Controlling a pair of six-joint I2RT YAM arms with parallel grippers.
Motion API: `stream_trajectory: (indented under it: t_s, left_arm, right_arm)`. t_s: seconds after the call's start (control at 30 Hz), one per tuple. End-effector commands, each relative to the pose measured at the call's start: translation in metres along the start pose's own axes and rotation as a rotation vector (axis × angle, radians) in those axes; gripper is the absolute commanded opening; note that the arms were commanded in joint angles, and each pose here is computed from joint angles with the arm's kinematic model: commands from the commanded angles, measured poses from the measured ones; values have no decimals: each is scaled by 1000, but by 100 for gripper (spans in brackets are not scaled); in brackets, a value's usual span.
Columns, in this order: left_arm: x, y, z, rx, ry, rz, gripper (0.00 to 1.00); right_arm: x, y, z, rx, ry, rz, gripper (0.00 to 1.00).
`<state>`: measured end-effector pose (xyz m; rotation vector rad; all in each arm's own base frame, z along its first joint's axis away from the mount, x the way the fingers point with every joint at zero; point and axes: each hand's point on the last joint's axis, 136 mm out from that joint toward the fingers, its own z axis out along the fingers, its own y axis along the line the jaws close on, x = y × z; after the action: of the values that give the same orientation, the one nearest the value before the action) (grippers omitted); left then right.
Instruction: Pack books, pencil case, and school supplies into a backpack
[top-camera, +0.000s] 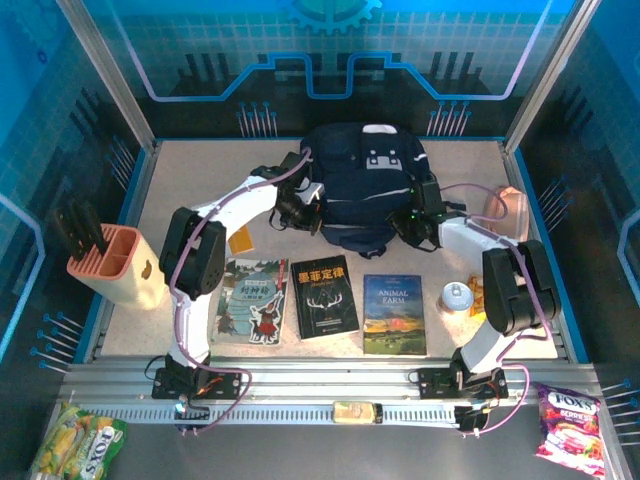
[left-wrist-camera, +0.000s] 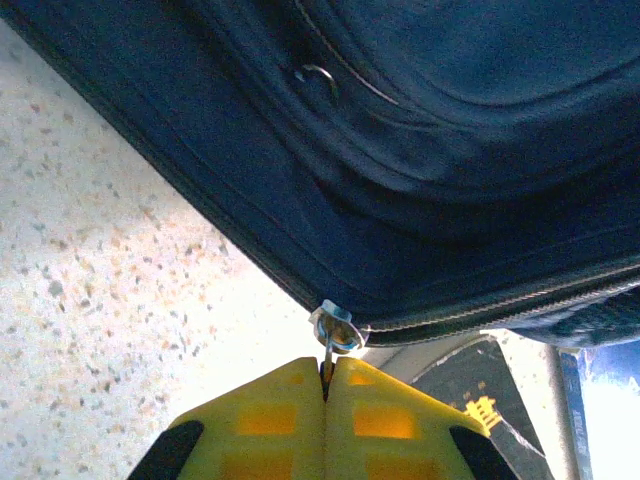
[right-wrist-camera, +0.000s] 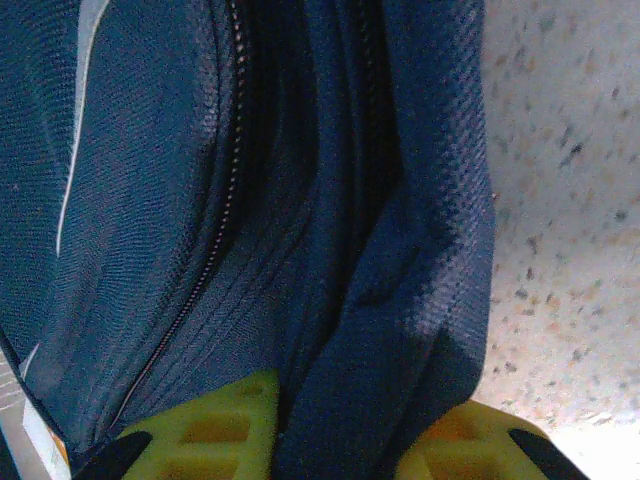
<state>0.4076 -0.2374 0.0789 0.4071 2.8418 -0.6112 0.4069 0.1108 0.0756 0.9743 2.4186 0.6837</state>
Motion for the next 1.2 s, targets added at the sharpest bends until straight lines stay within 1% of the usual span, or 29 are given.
stream_trajectory:
  t_s: [0.0, 0.07, 0.1, 0.17, 0.23, 0.3, 0.33, 0.4, 0.43, 0.53, 0.67, 0.77, 0.83, 0.9, 1.17]
  left_arm:
    - [-9, 13, -1, 0, -5, -19, 0]
    - [-13, 5, 1, 33, -20, -21, 0]
    - [-14, 1, 1, 50, -27, -22, 0]
    - [-17, -13, 1, 82, -41, -15, 0]
    - [-16, -24, 1, 94, -47, -1, 0]
    - [-14, -36, 2, 96, -53, 24, 0]
    - [-13, -41, 4, 95, -54, 33, 0]
    - [-13, -48, 6, 97, -55, 50, 0]
    - [-13, -51, 6, 100, -54, 53, 0]
    - [-14, -58, 7, 116, -51, 61, 0]
    - [-12, -71, 6, 154, -34, 73, 0]
    - [-10, -79, 6, 173, -29, 79, 0]
    - [-9, -83, 7, 182, -25, 84, 0]
    - [-5, -84, 9, 183, -16, 86, 0]
    - [0, -82, 13, 172, 0, 88, 0]
  right_arm:
    - [-47, 3, -12, -5, -114, -65, 23]
    - [-48, 3, -15, -27, -92, -58, 28]
    - [-47, 2, -19, -35, -79, -50, 34]
    - [-40, -4, -33, -4, -54, -22, 53]
    - [-33, -10, -49, 14, -59, 24, 67]
    - [-22, -15, -61, 2, -63, 79, 75]
    - [-16, -16, -66, -6, -65, 105, 77]
    - [-3, -17, -72, -8, -60, 141, 81]
    - [8, -22, -71, 0, -44, 163, 82]
    - [31, -16, -68, -13, 5, 208, 86]
    - [56, 0, -53, -22, 60, 241, 90]
    - [66, 1, -39, 16, 87, 270, 91]
    - [70, -6, -29, 50, 92, 285, 92]
    - [66, 3, -25, 44, 83, 297, 92]
    - [58, 7, -7, 30, 76, 309, 91]
